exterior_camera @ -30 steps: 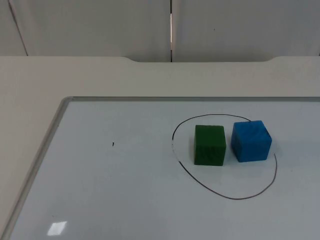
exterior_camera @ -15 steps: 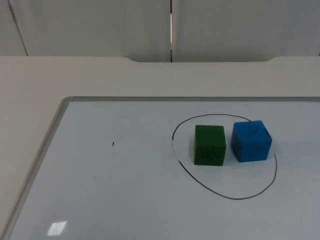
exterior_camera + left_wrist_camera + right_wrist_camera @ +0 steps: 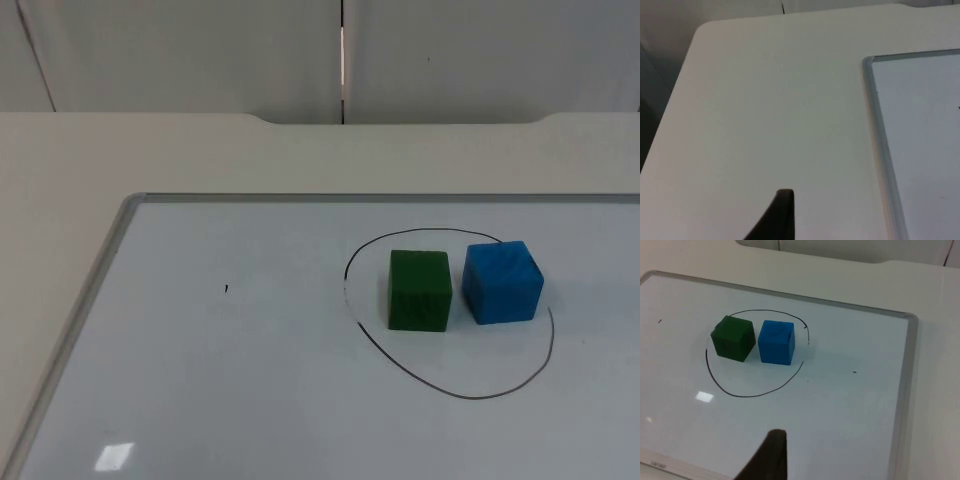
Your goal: Push the two cubes into the marked area.
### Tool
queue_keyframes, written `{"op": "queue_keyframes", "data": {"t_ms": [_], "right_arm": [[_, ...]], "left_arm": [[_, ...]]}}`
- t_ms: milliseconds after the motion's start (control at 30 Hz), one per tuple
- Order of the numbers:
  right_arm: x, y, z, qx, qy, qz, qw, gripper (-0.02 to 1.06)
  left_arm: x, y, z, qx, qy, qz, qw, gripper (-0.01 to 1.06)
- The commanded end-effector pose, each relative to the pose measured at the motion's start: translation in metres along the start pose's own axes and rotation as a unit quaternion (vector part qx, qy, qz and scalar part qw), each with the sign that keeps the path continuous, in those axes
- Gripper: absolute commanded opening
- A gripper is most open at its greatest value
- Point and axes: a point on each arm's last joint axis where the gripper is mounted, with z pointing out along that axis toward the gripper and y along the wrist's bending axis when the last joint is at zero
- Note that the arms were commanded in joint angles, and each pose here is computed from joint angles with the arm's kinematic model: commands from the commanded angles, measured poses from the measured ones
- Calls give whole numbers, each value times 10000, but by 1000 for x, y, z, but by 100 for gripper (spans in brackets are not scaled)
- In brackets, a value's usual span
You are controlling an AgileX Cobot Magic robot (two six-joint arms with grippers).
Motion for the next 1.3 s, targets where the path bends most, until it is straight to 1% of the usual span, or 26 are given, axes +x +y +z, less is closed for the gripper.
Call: {"op": "queue_keyframes", "data": {"t_ms": [0,1000,1200,1267], "right_arm": [[1,0,0,16,-13,-11,10000,105],[1,1,0,-11,-14,2,10000,105],[1,1,0,187,-12,105,9998,105],[1,1,0,376,-10,203,9991,105]], "left_arm": [[0,0,0,-78,-56,-32,9999,105],[0,0,0,-78,-56,-32,9999,105],[0,0,0,-78,-56,-32,9999,105],[0,0,0,-78,-56,-32,9999,105]]}}
